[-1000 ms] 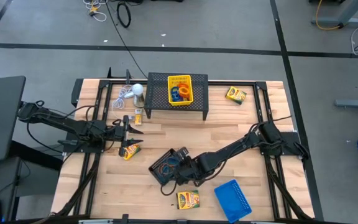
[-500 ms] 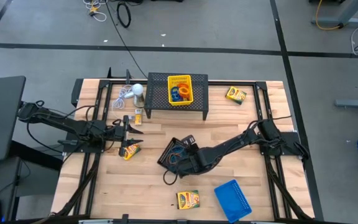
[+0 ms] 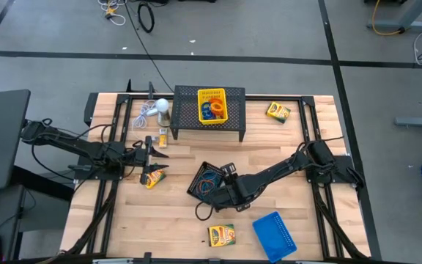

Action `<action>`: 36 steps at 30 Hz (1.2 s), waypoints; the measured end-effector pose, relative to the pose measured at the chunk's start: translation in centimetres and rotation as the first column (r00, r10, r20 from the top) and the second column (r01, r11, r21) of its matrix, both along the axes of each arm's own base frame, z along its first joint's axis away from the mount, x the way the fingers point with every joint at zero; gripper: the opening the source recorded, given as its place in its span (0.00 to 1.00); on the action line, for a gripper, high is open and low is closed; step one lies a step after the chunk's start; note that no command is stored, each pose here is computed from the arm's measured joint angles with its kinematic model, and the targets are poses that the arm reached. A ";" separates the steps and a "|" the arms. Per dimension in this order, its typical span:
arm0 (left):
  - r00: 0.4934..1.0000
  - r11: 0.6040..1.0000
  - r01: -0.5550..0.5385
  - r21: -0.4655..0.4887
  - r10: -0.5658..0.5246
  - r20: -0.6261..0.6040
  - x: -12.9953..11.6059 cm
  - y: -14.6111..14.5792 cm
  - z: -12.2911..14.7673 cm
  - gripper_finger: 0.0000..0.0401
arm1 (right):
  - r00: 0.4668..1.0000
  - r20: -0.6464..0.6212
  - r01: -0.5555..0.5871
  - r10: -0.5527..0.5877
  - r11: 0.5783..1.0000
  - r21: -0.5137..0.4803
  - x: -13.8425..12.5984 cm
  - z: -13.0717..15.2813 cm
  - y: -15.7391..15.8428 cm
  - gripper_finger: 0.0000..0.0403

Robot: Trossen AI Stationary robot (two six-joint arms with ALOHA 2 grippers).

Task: Pick & Place Office Desk Supplies
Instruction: Put the black basket on the shelf

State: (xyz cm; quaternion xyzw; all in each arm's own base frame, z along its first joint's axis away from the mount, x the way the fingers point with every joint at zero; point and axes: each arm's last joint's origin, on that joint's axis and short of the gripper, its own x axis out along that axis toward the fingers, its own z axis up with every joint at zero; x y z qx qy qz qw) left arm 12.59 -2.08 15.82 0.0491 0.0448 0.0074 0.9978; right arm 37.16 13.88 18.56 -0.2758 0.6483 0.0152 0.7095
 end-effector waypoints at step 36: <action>1.000 1.000 0.006 -0.011 -0.006 0.015 0.0 0.0 0.1 0.41 | 0.921 0.241 0.087 -0.307 0.763 0.641 6.9 2.4 -0.7 0.48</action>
